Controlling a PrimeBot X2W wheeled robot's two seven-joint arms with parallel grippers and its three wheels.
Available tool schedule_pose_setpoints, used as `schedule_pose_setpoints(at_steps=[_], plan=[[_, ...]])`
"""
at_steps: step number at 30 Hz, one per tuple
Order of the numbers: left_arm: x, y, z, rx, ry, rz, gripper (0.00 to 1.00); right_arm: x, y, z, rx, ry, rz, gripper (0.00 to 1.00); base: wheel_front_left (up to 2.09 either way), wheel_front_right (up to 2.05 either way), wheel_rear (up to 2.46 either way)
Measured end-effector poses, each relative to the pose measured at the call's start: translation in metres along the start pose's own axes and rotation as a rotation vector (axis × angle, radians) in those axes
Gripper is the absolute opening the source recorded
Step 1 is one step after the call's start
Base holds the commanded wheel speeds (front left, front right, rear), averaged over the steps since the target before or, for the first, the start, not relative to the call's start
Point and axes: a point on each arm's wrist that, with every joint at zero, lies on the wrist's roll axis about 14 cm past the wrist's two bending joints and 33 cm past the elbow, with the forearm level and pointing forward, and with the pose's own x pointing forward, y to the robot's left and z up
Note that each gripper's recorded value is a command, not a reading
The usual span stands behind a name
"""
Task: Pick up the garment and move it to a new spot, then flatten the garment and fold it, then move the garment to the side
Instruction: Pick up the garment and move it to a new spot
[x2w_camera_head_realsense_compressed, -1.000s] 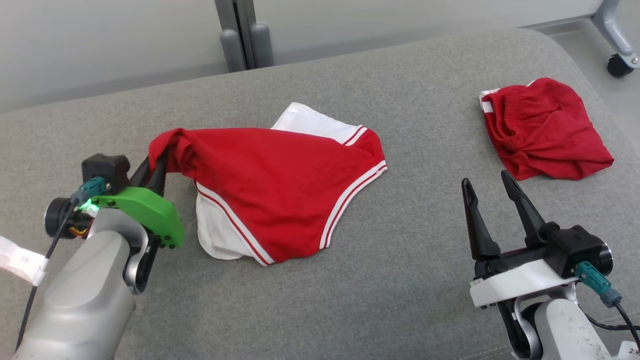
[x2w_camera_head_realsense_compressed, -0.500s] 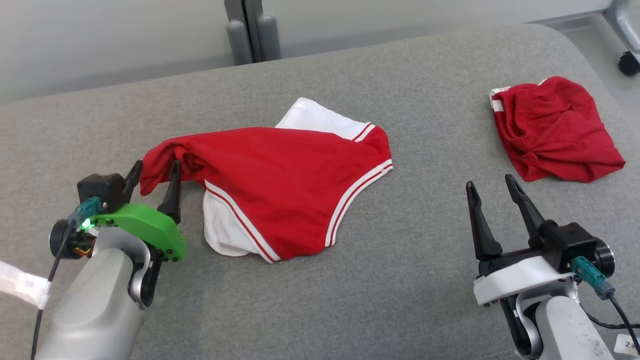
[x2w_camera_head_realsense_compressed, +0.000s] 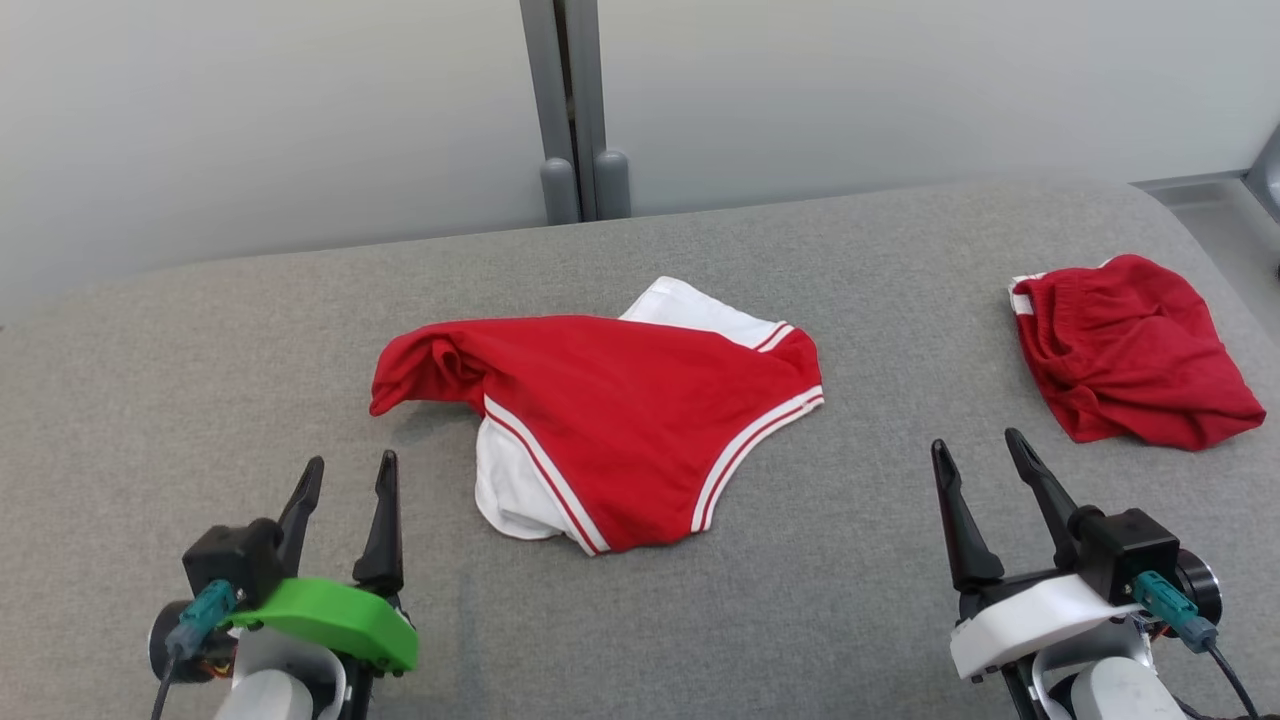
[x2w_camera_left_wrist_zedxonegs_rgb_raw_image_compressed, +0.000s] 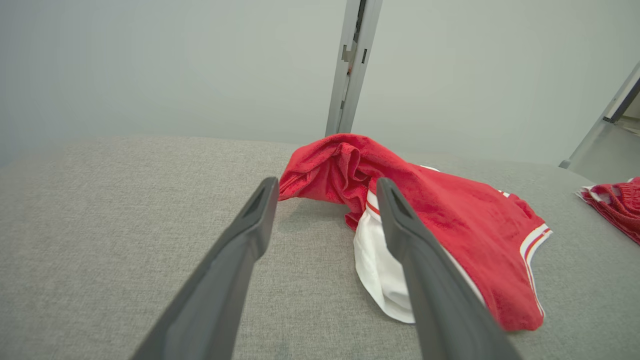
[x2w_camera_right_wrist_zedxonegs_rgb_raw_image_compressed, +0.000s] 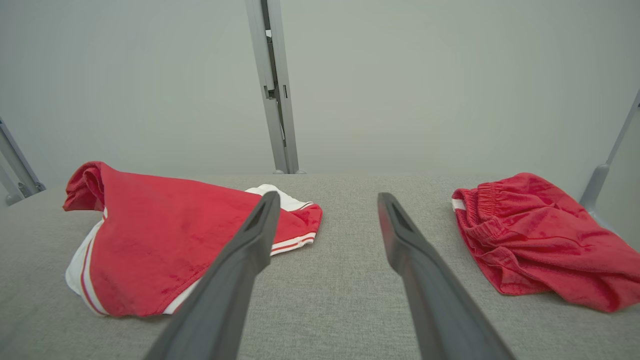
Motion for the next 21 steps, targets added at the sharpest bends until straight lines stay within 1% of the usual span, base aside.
schedule_pose_setpoints(at_steps=[3, 6, 11, 15, 21], plan=[[-0.020, -0.003, 0.004, -0.029, -0.039, 0.027, 1.00, -0.005, 0.003, 0.000, 0.012, -0.001, 0.005, 1.00, 0.00, 0.00, 0.00], [-0.042, -0.006, -0.004, -0.055, -0.041, 0.053, 1.00, -0.011, 0.006, -0.001, 0.020, 0.004, 0.011, 1.00, 0.00, 0.00, 0.00], [-0.065, -0.006, -0.012, -0.080, -0.042, 0.093, 1.00, -0.016, 0.009, -0.005, 0.032, 0.018, 0.016, 1.00, 0.00, 0.00, 0.00], [-0.073, -0.005, -0.014, -0.058, -0.037, 0.107, 1.00, -0.021, 0.009, -0.012, 0.041, 0.040, 0.011, 1.00, 0.00, 0.00, 0.00], [-0.077, -0.003, -0.017, -0.064, -0.035, 0.125, 1.00, -0.023, 0.007, -0.018, 0.043, 0.058, 0.006, 1.00, 0.00, 0.00, 0.00]])
